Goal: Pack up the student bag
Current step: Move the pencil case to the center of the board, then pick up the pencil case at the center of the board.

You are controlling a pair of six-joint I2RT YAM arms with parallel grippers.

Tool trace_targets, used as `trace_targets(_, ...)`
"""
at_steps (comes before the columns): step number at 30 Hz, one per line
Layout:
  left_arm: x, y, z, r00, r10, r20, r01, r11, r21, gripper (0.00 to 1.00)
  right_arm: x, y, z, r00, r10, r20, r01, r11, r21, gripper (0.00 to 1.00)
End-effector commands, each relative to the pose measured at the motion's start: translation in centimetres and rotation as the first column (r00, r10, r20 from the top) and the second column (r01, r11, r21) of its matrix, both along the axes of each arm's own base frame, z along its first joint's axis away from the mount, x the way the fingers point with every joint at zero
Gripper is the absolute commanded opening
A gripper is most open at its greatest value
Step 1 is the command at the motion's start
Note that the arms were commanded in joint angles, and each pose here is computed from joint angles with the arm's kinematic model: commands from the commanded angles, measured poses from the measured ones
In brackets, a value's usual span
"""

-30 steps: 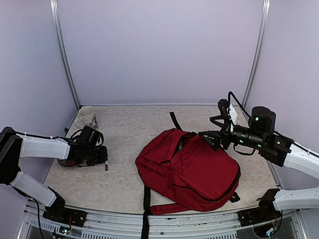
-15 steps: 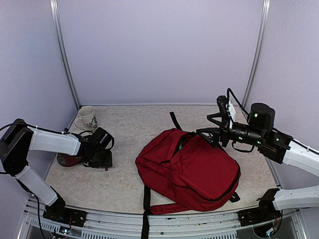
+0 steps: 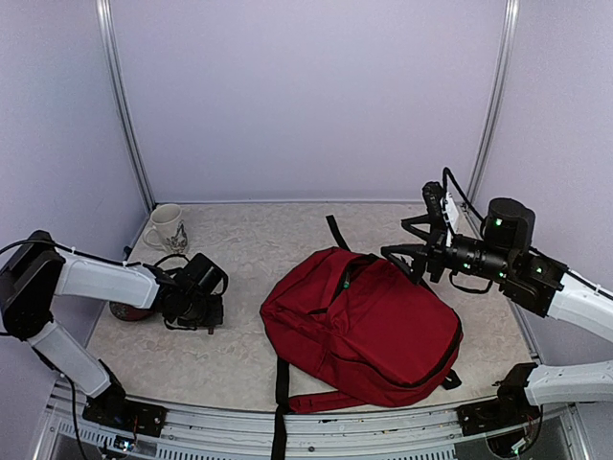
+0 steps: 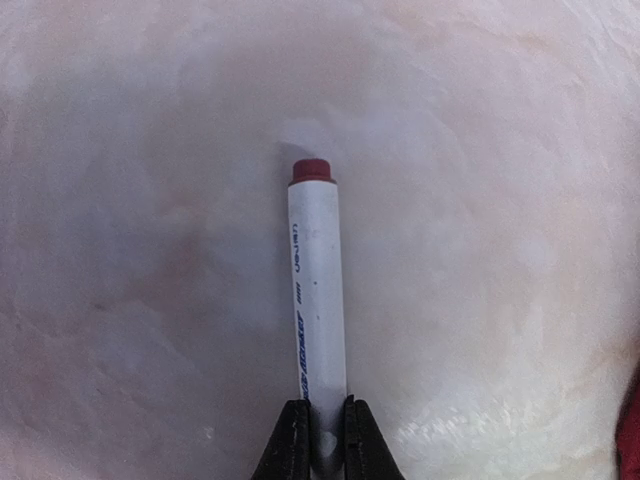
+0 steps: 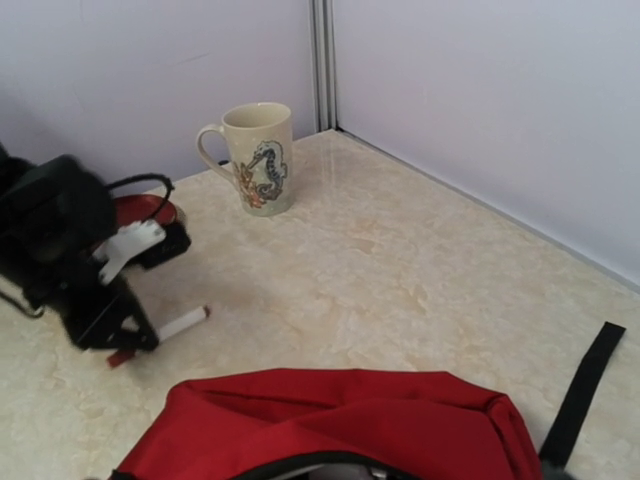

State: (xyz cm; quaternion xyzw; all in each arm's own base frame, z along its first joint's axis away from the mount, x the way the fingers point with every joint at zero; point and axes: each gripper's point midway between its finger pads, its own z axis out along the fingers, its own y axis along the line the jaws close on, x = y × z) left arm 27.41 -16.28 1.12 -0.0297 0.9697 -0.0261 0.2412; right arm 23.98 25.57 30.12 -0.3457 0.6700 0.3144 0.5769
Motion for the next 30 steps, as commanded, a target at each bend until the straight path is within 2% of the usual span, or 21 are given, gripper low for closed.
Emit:
trace_targets(1,-9.3,-1.0,-4.1,0.952,-0.104,-0.289,0.103,0.994,-0.017,0.02,-0.5,0.0,0.5,1.0,0.015,-0.006,-0.015,1.0,0.014,0.91)
trace_targets(4,-12.2,-3.9,-3.5,0.923,-0.227,-0.311,0.222,0.974,-0.051,0.02,-0.6,0.0,0.4,1.0,0.015,-0.006,-0.015,1.0,0.015,0.91)
trace_targets(6,-13.9,-4.9,-3.2,0.898,-0.29,-0.331,0.298,0.954,-0.028,0.04,-0.6,0.0,0.4,1.0,0.018,-0.005,-0.018,1.0,0.016,0.92)
trace_targets(11,-16.1,-4.7,-3.4,0.861,-0.322,-0.393,0.364,0.931,0.034,0.16,-0.5,0.1,0.3,1.0,0.02,-0.005,-0.02,1.0,0.011,0.91)
trace_targets(12,-16.3,-4.4,-3.4,0.859,-0.311,-0.408,0.358,0.933,0.043,0.19,-0.6,0.1,0.4,1.0,0.021,-0.004,-0.021,1.0,0.012,0.91)
trace_targets(17,-16.5,-5.0,-1.6,0.863,-0.305,-0.403,0.351,0.936,0.041,0.51,-0.6,0.1,0.1,1.0,0.021,-0.008,-0.021,1.0,0.01,0.91)
trace_targets(19,-16.5,-5.8,-0.9,0.863,-0.335,-0.378,0.371,0.928,0.025,0.56,-0.7,0.1,0.2,1.0,0.027,-0.011,-0.027,1.0,0.015,0.91)
trace_targets(21,-16.9,-5.9,-1.3,0.854,-0.352,-0.383,0.387,0.922,0.014,0.56,-0.9,0.3,0.4,0.999,0.042,-0.008,-0.042,0.999,0.022,0.91)
trace_targets(26,-17.3,-4.9,-3.0,0.844,-0.326,-0.425,0.382,0.923,0.051,0.44,-1.0,0.1,0.7,0.999,0.039,0.0,-0.039,0.999,0.026,0.91)
trace_targets(30,-16.3,-5.3,-3.2,0.851,-0.336,-0.403,0.401,0.912,0.086,0.38,-1.0,-0.1,0.6,1.0,0.031,0.005,-0.031,0.999,0.022,0.91)
